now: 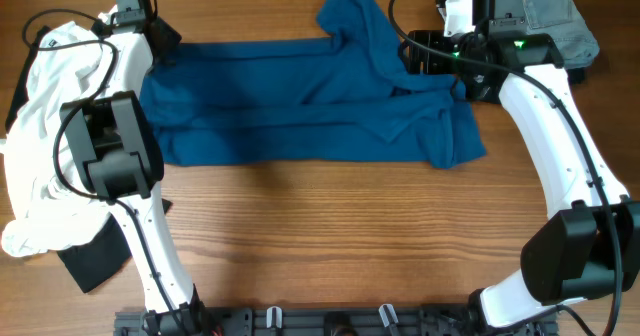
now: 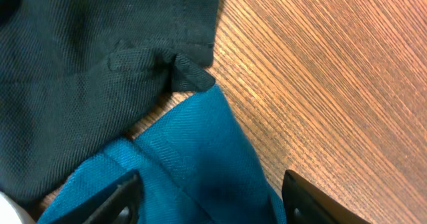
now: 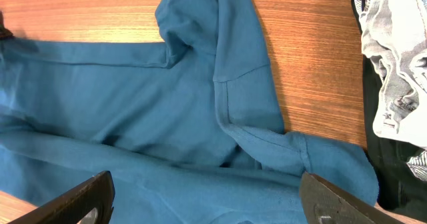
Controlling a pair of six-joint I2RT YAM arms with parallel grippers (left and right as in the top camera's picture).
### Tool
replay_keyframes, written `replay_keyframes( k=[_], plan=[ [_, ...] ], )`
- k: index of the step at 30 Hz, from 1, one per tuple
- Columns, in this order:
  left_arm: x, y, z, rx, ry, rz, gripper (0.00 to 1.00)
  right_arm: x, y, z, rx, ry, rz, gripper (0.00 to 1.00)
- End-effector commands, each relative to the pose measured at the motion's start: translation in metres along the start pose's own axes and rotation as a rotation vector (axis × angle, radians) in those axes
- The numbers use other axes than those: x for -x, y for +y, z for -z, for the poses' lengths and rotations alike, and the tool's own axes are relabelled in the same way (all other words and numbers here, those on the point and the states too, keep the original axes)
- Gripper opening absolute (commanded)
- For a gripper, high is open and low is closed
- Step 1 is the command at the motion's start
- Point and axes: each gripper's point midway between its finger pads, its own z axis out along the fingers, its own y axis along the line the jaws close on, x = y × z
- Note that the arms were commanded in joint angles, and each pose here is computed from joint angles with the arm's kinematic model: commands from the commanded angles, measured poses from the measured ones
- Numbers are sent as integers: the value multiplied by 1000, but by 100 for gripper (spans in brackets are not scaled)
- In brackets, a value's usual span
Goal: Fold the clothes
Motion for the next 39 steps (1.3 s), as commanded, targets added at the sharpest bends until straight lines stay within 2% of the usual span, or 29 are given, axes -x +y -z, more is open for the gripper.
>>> replay_keyframes(
  k=[1, 4, 9, 16, 22, 29, 39],
  plan=[
    [-2, 3, -11, -2, 14, 8, 52, 3, 6, -2, 21, -5, 17, 89],
    [-7, -1, -10, -28, 43, -24, 26, 5, 6, -2, 22, -12, 13, 89],
    [-11, -1, -9, -31, 63, -26, 4, 13, 8, -2, 32, -43, 14, 88],
    [-21, -4, -4, -56, 119, -27, 4, 16, 9, -2, 36, -56, 7, 88],
    [-20, 8, 41, 3, 171, -57, 4, 18, 9, -1, 37, -62, 8, 84],
    [-12, 12, 102, 14, 191, -88, 4, 33, 22, 3, 104, -117, 30, 84],
    [6, 6, 143, -17, 129, -106, 4, 52, 20, 12, 69, -168, 72, 85]
  ],
)
